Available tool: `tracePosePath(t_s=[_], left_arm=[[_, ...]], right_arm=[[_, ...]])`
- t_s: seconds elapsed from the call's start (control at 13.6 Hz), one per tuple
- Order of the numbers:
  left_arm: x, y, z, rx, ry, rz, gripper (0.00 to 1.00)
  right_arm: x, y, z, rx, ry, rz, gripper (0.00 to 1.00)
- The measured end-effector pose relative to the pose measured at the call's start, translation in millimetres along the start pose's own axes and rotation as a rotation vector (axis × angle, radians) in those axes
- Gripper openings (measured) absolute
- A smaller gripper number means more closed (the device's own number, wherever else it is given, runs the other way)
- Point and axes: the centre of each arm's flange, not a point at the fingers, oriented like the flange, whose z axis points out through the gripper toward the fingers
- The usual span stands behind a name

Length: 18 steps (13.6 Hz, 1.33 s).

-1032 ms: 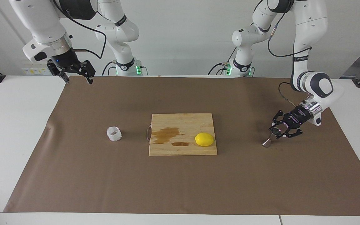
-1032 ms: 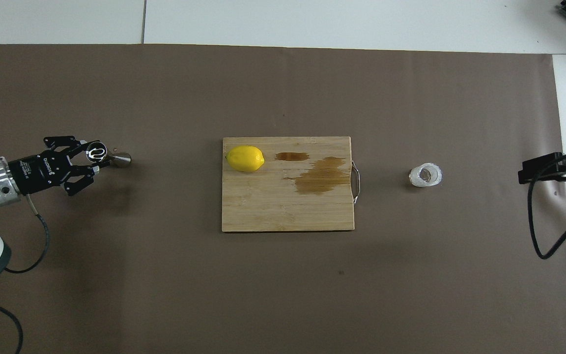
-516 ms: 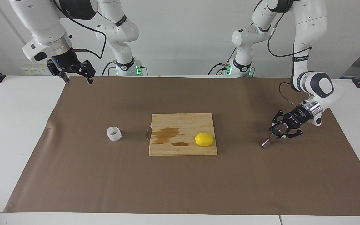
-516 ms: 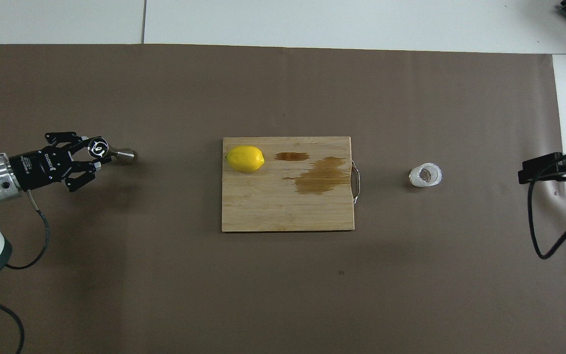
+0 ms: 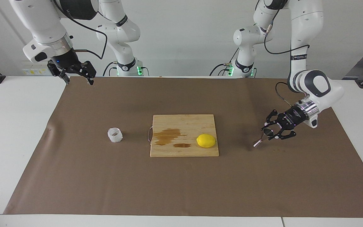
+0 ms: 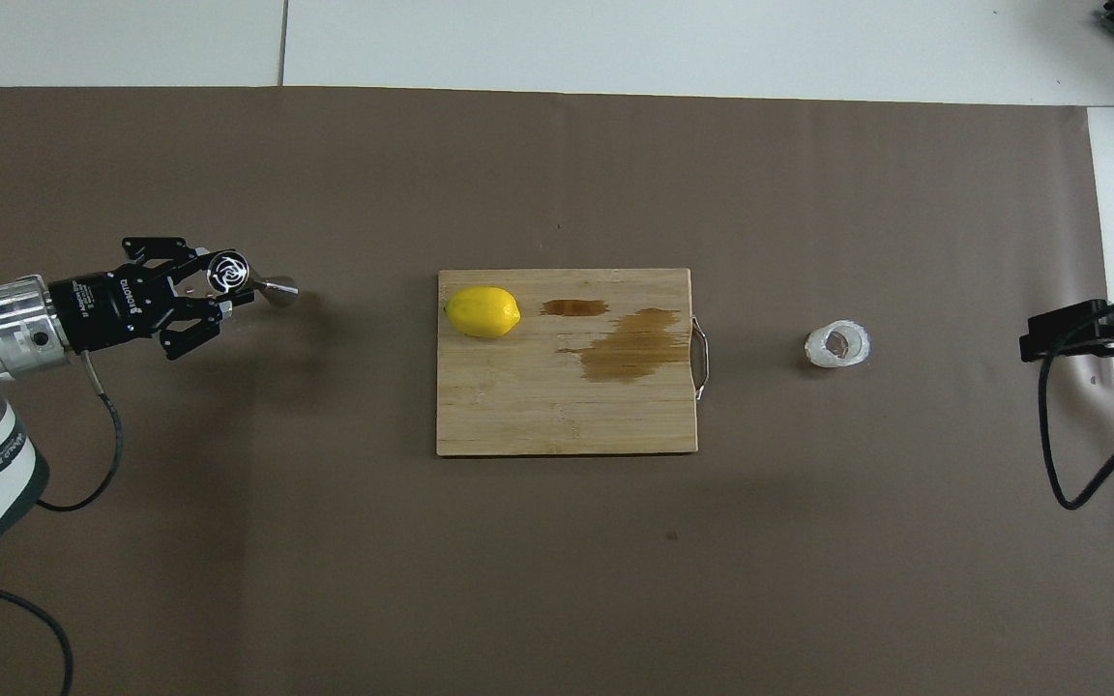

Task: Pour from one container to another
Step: 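Lift the silver cup with the left gripper and carry it over the board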

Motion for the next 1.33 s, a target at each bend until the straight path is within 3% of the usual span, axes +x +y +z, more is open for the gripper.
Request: tracePosePath(t_s=[0.29, 0.66, 1.33], left_arm=[[-40, -29, 48, 0.039, 0.025, 0.042, 0.50], [-73, -69, 113, 0.046, 0.011, 0.037, 0.50], [-129, -163, 202, -0.081, 0.059, 0.006, 0.50]], right_arm=[[0, 0, 0, 0.000, 0.000, 0.000, 1.00], [0, 0, 0, 0.000, 0.000, 0.000, 1.00], [0, 0, 0, 0.000, 0.000, 0.000, 1.00]])
